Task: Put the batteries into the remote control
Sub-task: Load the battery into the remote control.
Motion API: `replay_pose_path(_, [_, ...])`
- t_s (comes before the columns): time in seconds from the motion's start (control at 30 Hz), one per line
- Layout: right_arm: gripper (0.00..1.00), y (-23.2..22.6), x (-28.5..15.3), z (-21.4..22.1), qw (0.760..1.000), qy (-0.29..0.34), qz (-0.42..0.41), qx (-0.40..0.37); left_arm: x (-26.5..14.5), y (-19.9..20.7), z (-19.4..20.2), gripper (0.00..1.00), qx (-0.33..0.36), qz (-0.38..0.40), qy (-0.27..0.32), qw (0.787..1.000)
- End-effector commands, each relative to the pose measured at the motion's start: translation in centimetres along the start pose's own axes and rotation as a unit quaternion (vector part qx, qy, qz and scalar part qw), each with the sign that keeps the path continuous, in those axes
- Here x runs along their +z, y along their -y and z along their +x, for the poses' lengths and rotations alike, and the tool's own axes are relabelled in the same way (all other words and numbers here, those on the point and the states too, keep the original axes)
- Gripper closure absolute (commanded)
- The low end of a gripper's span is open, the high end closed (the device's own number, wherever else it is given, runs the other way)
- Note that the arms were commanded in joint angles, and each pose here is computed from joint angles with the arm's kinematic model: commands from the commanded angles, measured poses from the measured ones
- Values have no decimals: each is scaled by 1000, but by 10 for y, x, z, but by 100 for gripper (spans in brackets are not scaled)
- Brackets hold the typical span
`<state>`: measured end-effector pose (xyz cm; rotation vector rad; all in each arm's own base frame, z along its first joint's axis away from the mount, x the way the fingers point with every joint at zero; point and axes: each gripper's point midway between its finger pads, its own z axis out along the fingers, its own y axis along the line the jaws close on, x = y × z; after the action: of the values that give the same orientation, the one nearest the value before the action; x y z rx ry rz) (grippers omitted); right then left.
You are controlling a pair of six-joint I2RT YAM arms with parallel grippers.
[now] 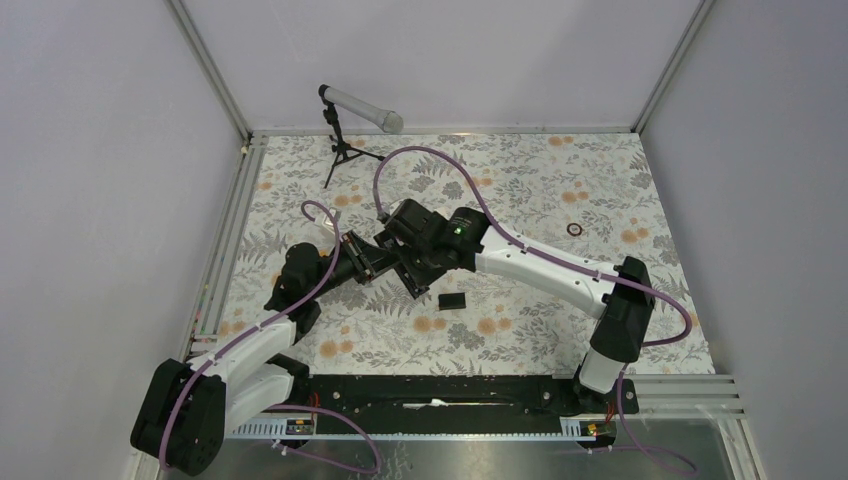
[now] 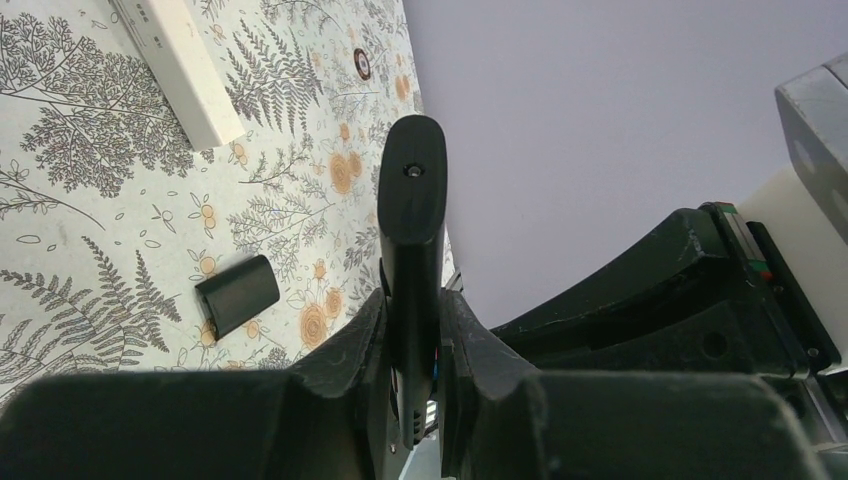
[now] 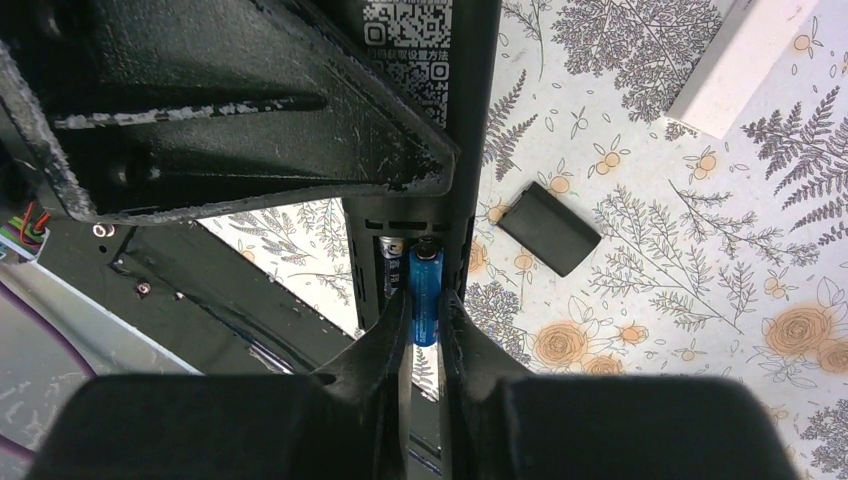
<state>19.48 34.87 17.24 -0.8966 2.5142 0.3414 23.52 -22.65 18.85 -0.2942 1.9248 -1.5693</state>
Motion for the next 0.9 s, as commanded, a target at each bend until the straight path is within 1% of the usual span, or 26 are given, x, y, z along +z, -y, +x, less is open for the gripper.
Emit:
replay_pose_path(0.0, [89,0,0,11,999,-28,1,-20,-2,21,-8,100,31,34,7,999])
replay_pose_path(0.43, [88,-8,-5,17,996,-63,-26,-52,-3,19,-7,100,65,28,0,998])
replay_pose_path(0.73, [87,-9,1,-2,999,-21,-16,-31,-1,23,-6,100,55,37,-8,998])
replay_pose_path(0.87, [86,-6,5,-2,999,-23,-8,-37,-1,28,-4,100,36,44,-19,998])
